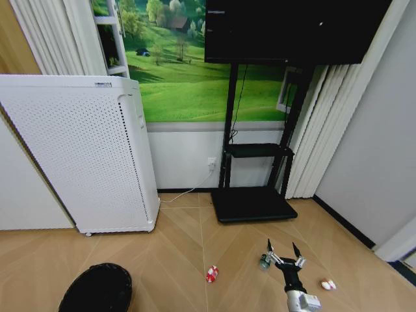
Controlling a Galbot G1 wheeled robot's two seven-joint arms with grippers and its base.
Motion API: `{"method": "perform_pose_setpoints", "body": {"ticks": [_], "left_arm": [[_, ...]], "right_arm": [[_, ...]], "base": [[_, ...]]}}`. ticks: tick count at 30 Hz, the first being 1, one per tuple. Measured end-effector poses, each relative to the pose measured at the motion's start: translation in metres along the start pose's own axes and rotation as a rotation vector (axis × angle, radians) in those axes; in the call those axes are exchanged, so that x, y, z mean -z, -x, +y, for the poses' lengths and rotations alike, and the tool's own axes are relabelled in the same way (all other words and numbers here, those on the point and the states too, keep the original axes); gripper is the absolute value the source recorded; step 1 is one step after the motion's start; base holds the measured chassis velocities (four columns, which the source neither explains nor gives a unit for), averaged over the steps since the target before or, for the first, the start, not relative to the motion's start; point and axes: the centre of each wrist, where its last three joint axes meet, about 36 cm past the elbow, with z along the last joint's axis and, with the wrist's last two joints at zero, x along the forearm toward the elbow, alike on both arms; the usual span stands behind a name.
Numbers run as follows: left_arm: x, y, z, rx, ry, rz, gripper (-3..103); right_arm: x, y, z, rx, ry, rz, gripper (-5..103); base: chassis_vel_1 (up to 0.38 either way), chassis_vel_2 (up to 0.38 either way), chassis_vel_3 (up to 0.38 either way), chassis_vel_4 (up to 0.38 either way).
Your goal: Pick up the trash bin and place the garbage on the floor into it.
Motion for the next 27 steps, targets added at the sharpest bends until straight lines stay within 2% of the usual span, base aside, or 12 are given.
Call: {"method": "perform_pose_setpoints", "body": {"ticks": [2,4,6,7,9,12,14,17,19,23,27], "left_arm": [[0.002,-0.001,-0.004,-0.02,-0.004,-0.02,0],[0.014,-0.004,-0.015,-0.053,-0.058,-0.072,0],[0.02,-0.005,-0.017,-0.049,-0.066,-0.096,0],[0.02,-0.005,-0.017,-0.049,-0.066,-0.096,0],[0.018,-0.008,-0.012,-0.011,-0.014,-0.122,0],[0.007,-0.012,-0.003,0.018,0.014,-0.131,0],[0.005,-0.013,-0.002,0.022,0.014,-0.131,0],[0.001,-0.018,0.004,0.04,0.002,-0.134,0],[0.001,-0.021,0.01,0.052,-0.01,-0.145,0],[-0.001,-0.023,0.012,0.057,-0.027,-0.161,0],[-0.01,-0.023,0.011,0.049,-0.035,-0.148,0]], "right_arm": [[-0.001,-0.001,0.002,0.009,-0.009,0.008,100],[-0.004,-0.002,0.005,0.03,-0.042,0.014,100],[-0.003,-0.001,0.005,0.041,-0.061,0.018,100],[-0.003,-0.001,0.005,0.041,-0.061,0.018,100],[-0.001,0.0,0.005,0.061,-0.091,0.021,100],[0.001,0.0,0.005,0.078,-0.115,0.026,100],[0.001,0.0,0.005,0.076,-0.118,0.027,100],[0.0,-0.001,0.009,0.059,-0.111,0.014,100],[-0.001,-0.003,0.01,0.062,-0.132,0.02,100],[-0.002,-0.009,0.011,0.083,-0.163,0.033,100],[-0.002,-0.01,0.013,0.091,-0.165,0.033,100]], "base": [[0.0,0.0,0.0,0.0],[0.0,0.0,0.0,0.0],[0.0,0.0,0.0,0.0],[0.0,0.0,0.0,0.0],[0.0,0.0,0.0,0.0],[0.0,0.0,0.0,0.0],[0.0,0.0,0.0,0.0],[0.0,0.0,0.0,0.0],[0.0,0.0,0.0,0.0],[0.0,0.0,0.0,0.0],[0.0,0.0,0.0,0.0]]}}
